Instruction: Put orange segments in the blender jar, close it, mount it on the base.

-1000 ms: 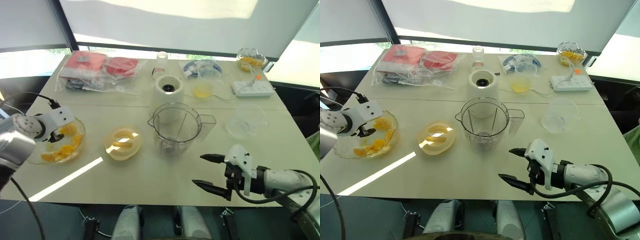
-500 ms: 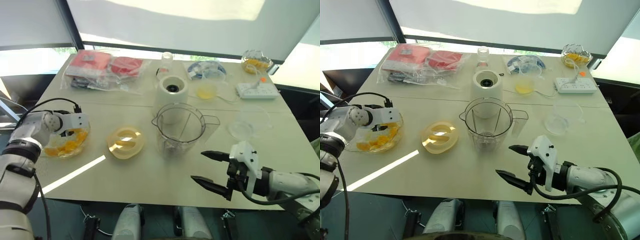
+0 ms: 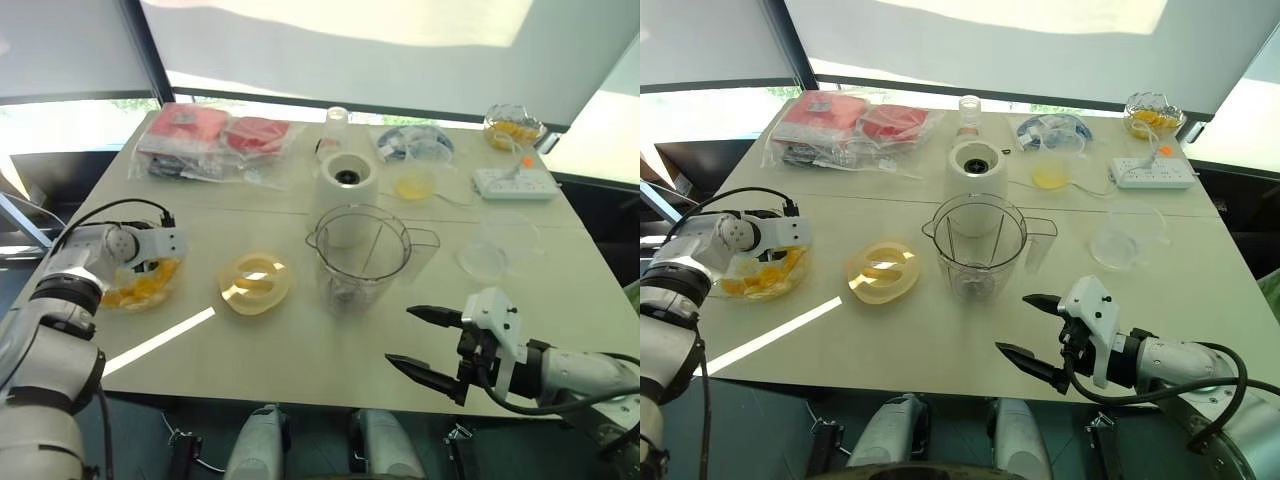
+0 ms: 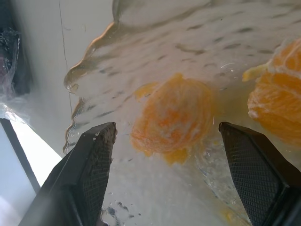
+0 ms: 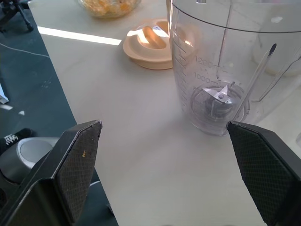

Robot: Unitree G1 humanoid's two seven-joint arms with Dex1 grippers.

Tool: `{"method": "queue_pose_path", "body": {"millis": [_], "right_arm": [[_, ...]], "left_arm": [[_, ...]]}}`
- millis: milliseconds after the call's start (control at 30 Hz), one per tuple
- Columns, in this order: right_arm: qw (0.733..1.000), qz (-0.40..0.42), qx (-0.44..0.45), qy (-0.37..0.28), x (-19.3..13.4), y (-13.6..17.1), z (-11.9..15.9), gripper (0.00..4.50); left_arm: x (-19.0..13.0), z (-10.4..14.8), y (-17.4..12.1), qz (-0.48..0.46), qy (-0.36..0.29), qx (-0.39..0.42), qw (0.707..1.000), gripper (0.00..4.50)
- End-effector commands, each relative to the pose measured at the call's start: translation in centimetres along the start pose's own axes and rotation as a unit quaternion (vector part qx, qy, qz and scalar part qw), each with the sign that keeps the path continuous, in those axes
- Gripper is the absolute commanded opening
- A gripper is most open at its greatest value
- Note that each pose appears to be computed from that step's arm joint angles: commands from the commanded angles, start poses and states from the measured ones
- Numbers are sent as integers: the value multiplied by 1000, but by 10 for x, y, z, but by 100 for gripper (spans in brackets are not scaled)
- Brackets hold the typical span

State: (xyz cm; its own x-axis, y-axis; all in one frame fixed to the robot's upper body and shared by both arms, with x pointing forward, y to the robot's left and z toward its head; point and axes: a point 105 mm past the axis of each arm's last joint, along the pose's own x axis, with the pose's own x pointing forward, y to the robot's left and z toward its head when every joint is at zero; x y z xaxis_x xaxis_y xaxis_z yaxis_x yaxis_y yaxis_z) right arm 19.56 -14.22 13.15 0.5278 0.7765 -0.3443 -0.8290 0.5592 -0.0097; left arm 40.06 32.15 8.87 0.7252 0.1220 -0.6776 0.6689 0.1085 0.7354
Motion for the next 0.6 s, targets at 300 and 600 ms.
{"method": "queue_pose_path", "body": {"millis": [300, 600], "right_arm": [[999, -9, -37, -13, -3, -1, 12, 450], [999, -10, -38, -16, 0, -3, 12, 450]], "left_arm": [[8, 3, -6, -8, 1, -57, 998, 237], [9, 0, -8, -7, 12, -51, 999, 6]]}}
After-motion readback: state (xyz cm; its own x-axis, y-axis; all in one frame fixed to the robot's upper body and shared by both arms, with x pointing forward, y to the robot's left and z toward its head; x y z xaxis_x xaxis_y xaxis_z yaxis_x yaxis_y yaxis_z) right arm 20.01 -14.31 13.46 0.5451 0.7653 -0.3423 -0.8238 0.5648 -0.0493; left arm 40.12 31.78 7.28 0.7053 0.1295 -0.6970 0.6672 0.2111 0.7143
